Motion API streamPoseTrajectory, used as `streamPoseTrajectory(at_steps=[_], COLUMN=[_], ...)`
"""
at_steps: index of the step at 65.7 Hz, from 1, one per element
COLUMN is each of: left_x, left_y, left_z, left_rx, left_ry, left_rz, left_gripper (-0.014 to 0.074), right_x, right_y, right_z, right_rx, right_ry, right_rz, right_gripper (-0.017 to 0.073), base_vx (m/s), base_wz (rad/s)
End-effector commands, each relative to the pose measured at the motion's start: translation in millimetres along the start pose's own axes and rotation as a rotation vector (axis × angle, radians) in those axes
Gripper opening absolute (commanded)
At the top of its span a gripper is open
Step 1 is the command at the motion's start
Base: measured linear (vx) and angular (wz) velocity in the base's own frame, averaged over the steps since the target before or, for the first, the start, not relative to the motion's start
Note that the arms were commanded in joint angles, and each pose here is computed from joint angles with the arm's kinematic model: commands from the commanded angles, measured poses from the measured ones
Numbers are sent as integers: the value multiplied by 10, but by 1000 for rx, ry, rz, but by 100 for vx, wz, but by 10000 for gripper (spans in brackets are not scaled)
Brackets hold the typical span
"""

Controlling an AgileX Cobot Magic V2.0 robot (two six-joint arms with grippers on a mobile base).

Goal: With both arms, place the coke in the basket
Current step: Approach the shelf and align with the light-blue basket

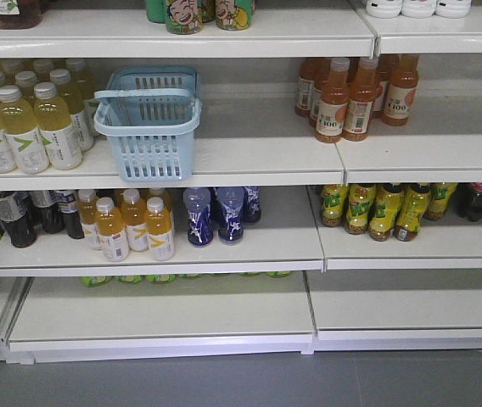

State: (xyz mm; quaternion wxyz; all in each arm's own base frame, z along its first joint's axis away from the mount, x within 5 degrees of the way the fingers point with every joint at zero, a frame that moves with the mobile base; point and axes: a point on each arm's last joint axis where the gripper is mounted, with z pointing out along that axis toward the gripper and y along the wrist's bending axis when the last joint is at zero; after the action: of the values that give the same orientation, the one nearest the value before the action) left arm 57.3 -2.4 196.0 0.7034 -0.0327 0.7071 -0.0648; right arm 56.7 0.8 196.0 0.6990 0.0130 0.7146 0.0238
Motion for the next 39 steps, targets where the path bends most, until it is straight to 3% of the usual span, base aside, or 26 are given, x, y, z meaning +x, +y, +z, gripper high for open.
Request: streamPoseTrajectory(at_steps=[1, 39], left_x=[-160, -160], left_y=[-32, -32], left_z=[-31, -31], left_rx=[29, 29], left_ry=[-108, -108], left_rz=[-19, -19], left_gripper=[-6, -6], right_x=[-46, -46], right_y=[1, 1], right_z=[-8, -8], right_rx=[0, 0], right_ry=[-78, -78], right_rz=[-11, -11], right_gripper=[-5, -5], base_vx=[20, 14], base_wz=[1, 2])
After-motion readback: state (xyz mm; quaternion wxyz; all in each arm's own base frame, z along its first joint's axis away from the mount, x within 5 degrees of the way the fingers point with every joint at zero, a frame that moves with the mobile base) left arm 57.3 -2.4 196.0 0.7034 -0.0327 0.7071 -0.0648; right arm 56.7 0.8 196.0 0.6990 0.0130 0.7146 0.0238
